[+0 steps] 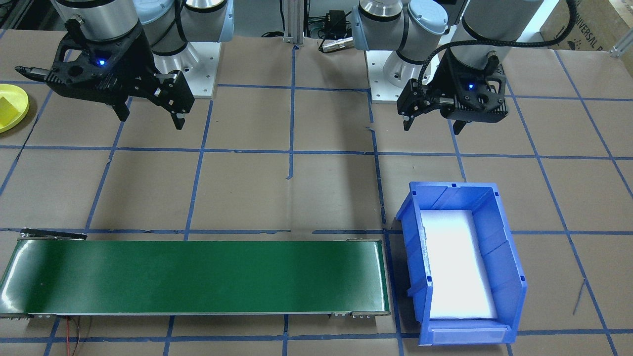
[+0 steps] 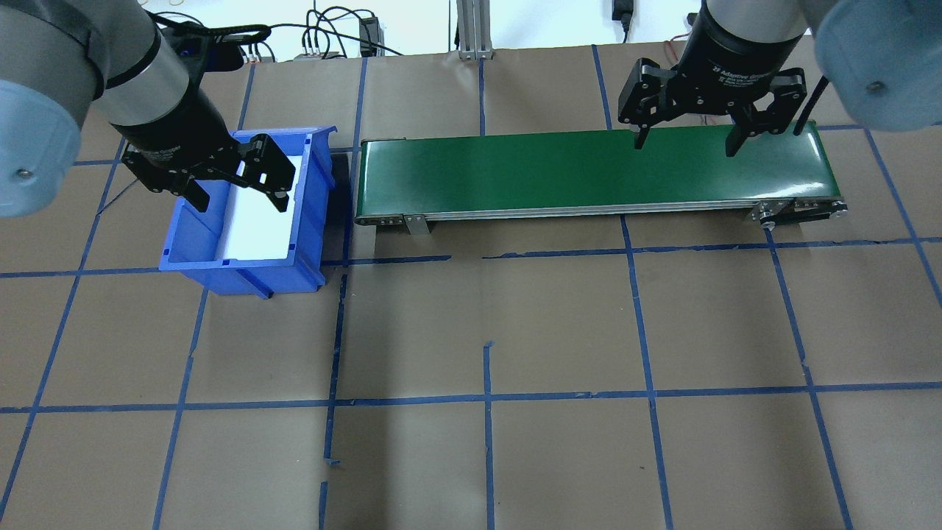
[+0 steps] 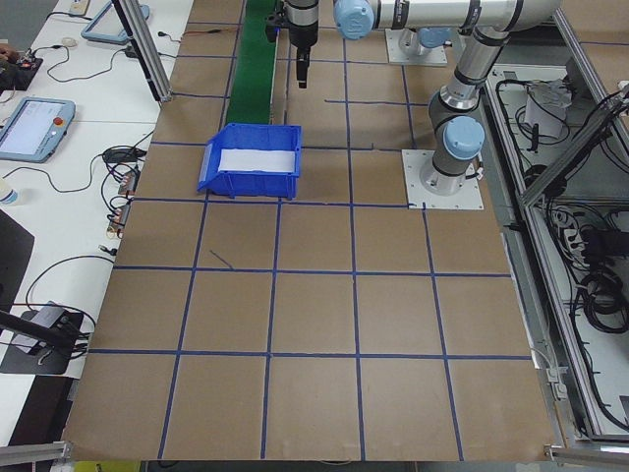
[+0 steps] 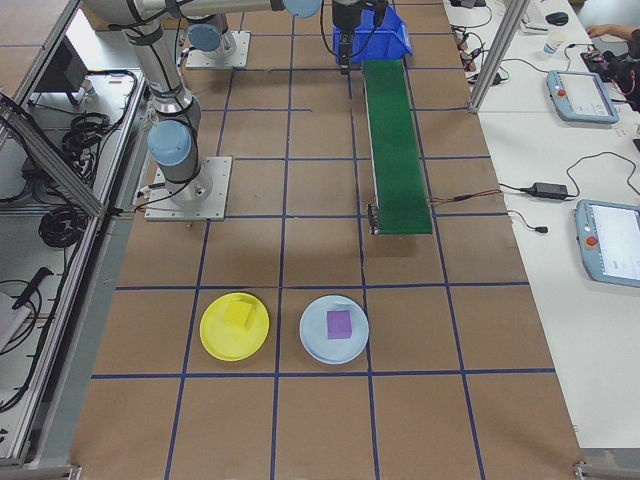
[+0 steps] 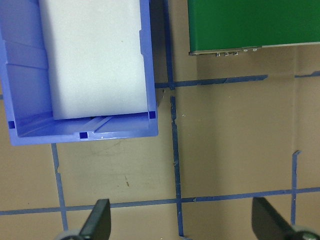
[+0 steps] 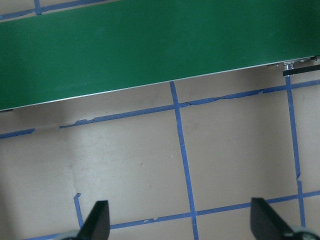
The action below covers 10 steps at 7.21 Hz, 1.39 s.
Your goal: Move block left to right into plate
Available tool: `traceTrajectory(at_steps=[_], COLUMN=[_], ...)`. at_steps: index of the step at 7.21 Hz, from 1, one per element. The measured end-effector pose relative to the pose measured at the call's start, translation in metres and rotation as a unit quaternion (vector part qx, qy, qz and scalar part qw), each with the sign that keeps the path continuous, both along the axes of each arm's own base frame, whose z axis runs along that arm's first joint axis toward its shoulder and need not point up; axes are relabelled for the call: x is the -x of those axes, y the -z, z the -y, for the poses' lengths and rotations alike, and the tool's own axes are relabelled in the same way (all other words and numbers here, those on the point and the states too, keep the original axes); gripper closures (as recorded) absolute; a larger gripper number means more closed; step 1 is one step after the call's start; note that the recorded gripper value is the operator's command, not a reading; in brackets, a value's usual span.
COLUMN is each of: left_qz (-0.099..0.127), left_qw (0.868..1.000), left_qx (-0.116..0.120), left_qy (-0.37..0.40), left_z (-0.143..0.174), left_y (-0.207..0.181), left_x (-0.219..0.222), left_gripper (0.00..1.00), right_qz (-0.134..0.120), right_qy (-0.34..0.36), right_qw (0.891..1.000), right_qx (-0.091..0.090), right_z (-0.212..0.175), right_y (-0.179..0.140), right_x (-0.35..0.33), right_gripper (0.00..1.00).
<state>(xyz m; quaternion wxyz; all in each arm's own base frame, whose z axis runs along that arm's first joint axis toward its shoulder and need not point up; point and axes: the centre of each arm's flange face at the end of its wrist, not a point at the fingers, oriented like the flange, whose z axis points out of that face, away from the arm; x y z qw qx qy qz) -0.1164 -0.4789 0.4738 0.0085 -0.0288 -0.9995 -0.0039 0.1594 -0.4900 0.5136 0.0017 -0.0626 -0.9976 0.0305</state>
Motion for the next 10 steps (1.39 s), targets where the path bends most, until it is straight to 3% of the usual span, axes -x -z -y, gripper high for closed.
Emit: traceTrajectory(at_steps=[3,10], left_qz=[0.000,0.000], left_qw=[1.000,1.000], left_qx=[-0.001,-0.001], left_qy=[0.000,0.000], left_z=[-0.0001,-0.0002], left_y=[0.0001,0.0003], left_x=[0.0000,-0.0002], left_gripper=[0.00,0.00], right_qz=[0.015,0.012], right_qy=[-0.043,-0.041], right_qw=[0.999,0.999], right_qx=[-0.008,-0.008], right_z=[-0.0026,-0.0064], right_y=[0.0013,0.0009], right_x=[-0.0050,-0.0045], right_gripper=[0.00,0.00])
